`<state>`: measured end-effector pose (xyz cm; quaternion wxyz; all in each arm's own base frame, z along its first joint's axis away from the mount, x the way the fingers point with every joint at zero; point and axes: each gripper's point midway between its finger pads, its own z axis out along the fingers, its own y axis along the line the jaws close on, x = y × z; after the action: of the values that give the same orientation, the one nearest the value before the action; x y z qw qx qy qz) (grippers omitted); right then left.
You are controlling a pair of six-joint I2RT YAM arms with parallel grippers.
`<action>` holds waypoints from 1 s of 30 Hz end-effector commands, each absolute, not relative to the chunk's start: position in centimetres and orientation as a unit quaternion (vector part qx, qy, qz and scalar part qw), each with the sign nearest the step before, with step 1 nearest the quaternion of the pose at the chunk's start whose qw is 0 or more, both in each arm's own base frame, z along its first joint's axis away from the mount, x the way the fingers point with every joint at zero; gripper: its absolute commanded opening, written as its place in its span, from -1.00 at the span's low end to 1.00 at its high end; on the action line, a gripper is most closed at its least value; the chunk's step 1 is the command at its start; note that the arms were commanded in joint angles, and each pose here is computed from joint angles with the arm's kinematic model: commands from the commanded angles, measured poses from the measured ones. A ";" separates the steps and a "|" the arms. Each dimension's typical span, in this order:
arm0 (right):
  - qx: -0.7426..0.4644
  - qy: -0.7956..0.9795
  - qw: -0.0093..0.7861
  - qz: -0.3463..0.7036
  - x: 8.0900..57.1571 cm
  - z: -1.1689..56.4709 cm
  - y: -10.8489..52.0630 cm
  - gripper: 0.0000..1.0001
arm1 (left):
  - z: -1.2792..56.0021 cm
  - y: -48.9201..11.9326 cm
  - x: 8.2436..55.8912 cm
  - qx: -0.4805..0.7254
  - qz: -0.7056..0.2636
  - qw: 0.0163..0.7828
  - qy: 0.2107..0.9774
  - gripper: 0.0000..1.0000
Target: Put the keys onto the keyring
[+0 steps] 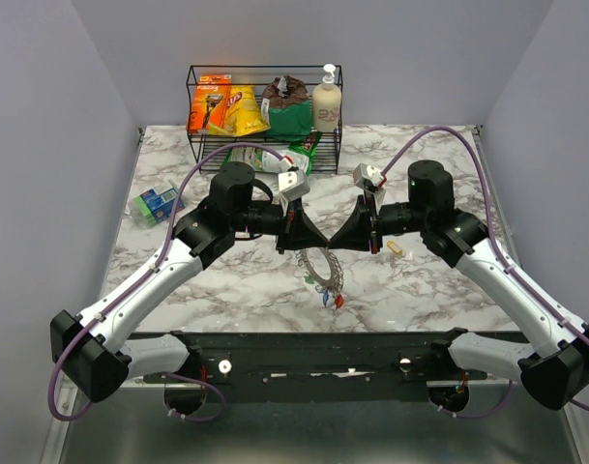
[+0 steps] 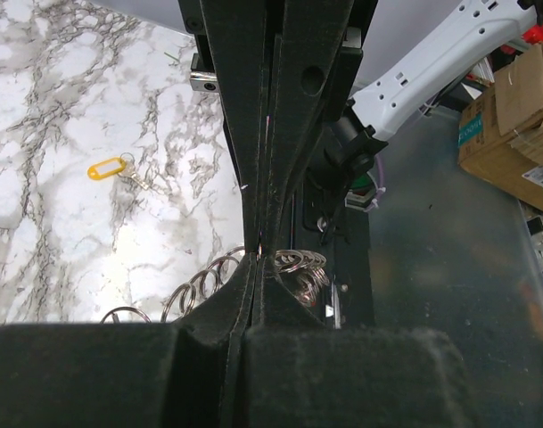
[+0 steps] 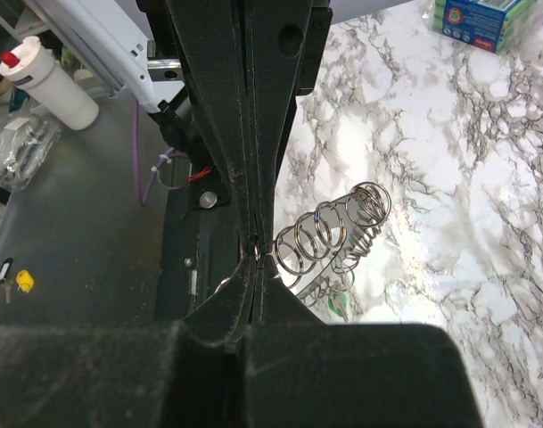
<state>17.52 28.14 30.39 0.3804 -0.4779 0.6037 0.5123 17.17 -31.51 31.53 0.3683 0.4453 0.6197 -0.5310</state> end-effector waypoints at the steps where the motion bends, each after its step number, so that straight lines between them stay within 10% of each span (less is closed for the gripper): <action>1: -0.492 0.573 0.397 0.522 16.7 32.0 28.2 -0.99 | 31.9 -31.5 16.9 0.453 -0.530 0.370 0.615 -1.00; 11: -0.485 0.577 0.405 0.518 16.9 32.6 28.2 -0.57 | 32.3 -32.0 16.6 0.450 -0.541 0.368 0.608 -1.00; 22: -0.341 0.602 0.554 0.463 19.8 36.8 25.7 0.96 | 33.9 -32.0 17.8 0.400 -0.547 0.438 0.591 -1.00; 30: -0.315 0.583 0.594 0.457 19.1 38.2 24.3 1.00 | 34.3 -31.9 18.1 0.361 -0.569 0.475 0.567 -1.00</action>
<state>18.32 24.85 37.26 0.5645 -0.3505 0.5860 0.4637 17.87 -31.93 30.88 0.4135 0.3846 0.6152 -0.5502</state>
